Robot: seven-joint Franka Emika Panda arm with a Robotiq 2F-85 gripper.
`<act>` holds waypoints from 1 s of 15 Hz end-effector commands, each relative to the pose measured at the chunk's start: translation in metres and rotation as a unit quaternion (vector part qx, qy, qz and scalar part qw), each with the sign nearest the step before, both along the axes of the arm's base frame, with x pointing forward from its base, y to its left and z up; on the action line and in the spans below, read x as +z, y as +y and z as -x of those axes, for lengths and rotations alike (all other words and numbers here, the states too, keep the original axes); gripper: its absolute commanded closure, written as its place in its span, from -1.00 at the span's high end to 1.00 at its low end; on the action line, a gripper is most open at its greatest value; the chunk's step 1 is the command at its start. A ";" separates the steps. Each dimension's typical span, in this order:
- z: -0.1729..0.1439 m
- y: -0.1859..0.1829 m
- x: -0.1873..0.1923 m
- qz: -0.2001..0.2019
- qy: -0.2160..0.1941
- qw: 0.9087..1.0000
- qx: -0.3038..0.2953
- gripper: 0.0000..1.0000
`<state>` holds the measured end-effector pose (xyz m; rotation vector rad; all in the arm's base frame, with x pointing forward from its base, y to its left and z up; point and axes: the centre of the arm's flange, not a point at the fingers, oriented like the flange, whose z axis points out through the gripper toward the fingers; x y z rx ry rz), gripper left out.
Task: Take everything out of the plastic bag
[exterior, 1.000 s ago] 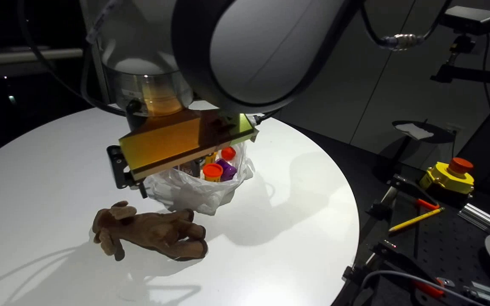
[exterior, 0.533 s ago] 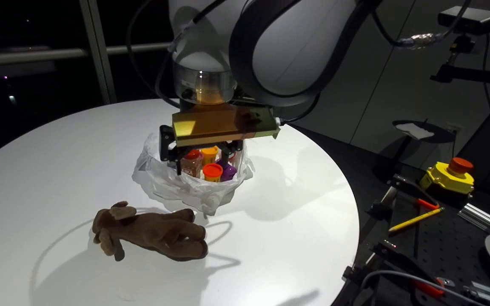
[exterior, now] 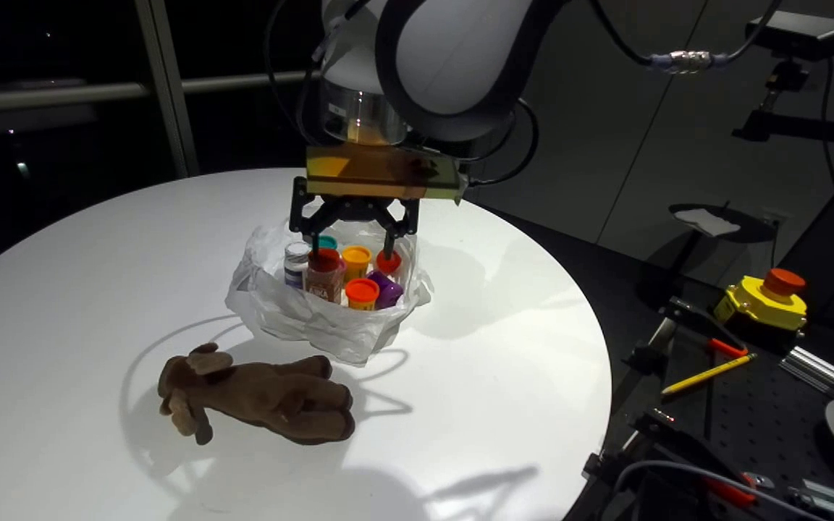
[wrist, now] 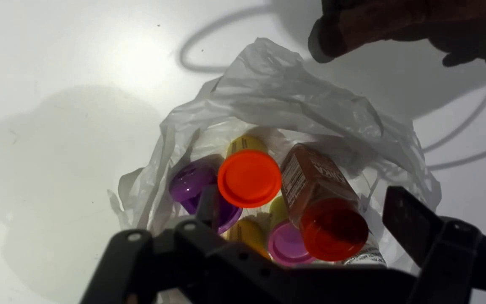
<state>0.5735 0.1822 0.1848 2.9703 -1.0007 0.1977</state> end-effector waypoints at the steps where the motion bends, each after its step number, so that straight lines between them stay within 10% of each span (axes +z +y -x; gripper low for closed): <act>1: -0.034 0.001 -0.001 -0.022 -0.006 1.000 0.003 1.00; 7: -0.058 0.004 -0.021 -0.031 0.004 1.000 0.002 0.95; 8: -0.060 0.003 -0.024 -0.029 0.007 1.000 0.000 0.48; 15: -0.059 0.007 -0.027 -0.012 0.017 1.000 -0.004 -0.41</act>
